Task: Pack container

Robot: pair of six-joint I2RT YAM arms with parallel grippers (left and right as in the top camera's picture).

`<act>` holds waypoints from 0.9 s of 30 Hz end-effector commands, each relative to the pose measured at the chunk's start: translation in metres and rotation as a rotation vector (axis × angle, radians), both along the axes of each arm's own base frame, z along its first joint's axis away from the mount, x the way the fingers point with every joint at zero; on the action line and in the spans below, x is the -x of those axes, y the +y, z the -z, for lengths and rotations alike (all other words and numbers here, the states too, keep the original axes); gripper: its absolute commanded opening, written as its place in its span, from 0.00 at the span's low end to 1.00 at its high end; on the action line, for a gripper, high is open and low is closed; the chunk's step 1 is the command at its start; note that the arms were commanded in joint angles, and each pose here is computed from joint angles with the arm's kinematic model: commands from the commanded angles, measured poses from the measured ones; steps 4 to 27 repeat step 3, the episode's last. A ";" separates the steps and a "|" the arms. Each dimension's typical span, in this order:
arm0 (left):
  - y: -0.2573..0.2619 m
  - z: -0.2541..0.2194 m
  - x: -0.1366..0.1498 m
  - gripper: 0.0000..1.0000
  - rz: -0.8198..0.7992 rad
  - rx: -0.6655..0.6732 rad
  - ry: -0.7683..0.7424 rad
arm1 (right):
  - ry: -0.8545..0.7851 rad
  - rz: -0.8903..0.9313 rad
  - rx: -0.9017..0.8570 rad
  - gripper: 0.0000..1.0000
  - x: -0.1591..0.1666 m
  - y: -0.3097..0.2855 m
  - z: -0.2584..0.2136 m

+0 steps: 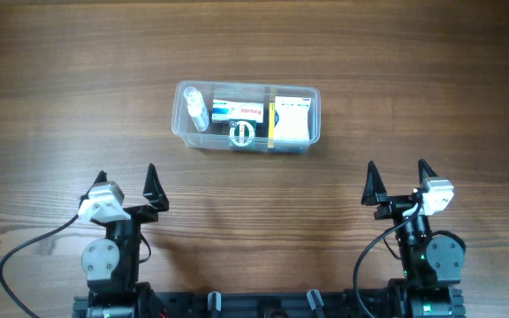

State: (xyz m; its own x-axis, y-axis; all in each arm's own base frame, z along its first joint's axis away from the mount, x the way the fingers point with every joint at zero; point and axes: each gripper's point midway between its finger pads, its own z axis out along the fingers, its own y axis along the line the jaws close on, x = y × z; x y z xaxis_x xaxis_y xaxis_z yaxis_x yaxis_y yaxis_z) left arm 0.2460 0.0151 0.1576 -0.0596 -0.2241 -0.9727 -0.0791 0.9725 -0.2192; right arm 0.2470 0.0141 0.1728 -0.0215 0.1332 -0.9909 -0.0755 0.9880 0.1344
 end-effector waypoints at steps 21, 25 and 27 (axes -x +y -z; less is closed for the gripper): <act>0.000 0.001 0.000 1.00 0.003 -0.018 -0.002 | -0.002 0.000 0.003 1.00 0.000 0.000 0.000; 0.000 0.001 0.000 1.00 0.003 -0.018 -0.002 | -0.002 0.000 0.003 1.00 0.000 0.000 0.000; 0.000 0.001 0.000 1.00 0.003 -0.018 -0.002 | -0.002 0.000 0.003 1.00 0.000 0.000 0.000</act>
